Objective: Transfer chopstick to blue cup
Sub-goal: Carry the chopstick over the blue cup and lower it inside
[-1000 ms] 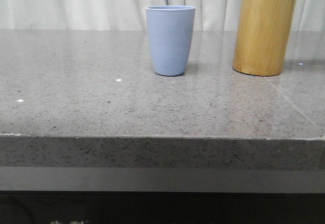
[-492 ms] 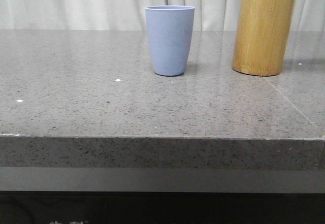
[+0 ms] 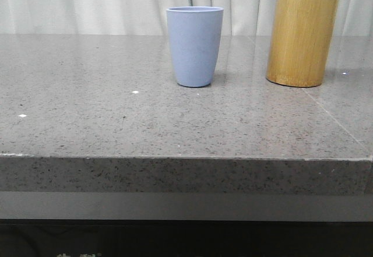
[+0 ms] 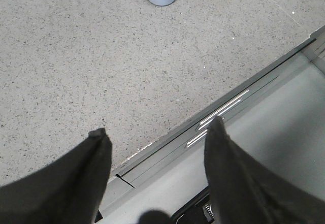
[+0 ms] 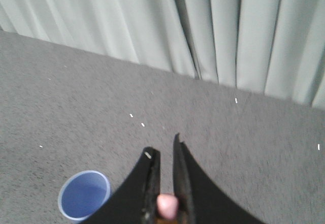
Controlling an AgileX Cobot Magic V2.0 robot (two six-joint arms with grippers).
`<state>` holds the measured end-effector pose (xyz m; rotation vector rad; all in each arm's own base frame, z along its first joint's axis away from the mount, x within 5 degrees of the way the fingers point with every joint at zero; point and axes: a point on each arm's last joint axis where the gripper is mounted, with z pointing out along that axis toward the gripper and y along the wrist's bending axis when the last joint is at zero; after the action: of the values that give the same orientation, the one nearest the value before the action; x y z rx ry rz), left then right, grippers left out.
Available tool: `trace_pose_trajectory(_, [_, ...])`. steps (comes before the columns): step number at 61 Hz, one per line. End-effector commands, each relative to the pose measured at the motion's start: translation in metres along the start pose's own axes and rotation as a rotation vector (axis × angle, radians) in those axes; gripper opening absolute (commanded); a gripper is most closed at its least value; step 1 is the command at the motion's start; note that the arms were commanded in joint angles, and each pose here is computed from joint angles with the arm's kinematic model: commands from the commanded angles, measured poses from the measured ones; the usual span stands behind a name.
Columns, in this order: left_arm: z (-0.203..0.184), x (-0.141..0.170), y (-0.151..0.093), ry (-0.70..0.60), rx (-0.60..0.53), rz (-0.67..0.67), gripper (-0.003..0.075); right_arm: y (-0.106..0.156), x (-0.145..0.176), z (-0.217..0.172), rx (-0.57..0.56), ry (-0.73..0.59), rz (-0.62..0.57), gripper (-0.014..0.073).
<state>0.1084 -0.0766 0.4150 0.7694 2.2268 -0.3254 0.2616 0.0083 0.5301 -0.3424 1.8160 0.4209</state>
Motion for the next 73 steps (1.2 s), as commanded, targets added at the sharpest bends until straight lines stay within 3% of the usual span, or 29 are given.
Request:
trace_pose_trajectory(1, [-0.007,-0.01,-0.001,-0.095,0.005,-0.006,0.041,0.033,-0.022,-0.027,-0.042,-0.133,-0.072,-0.0039])
trace_pose_trajectory(13, [-0.007,-0.01,-0.001,-0.095,0.005,-0.006,0.041,0.074,-0.019,-0.008,-0.179,-0.13,-0.164,-0.0039])
trace_pose_trajectory(26, [-0.007,-0.01,-0.001,-0.095,0.005,-0.006,0.041,0.098,0.007,0.047,-0.222,-0.043,-0.245,-0.0039])
trace_pose_trajectory(42, [-0.007,-0.01,-0.001,-0.095,0.005,-0.006,0.041,0.101,0.045,0.118,-0.209,0.029,-0.223,-0.0039])
trace_pose_trajectory(56, [-0.007,-0.01,-0.001,-0.095,0.005,-0.006,0.041,0.098,0.067,0.155,-0.216,0.101,-0.189,-0.0029])
trace_pose_trajectory(62, [-0.007,-0.01,-0.001,-0.095,0.005,-0.006,0.041,0.097,0.073,0.163,-0.218,0.124,-0.184,0.0036])
trace_pose_trajectory(73, [-0.007,-0.011,-0.001,-0.097,0.004,-0.006,0.041,0.097,0.077,0.167,-0.226,0.138,-0.173,0.0302])
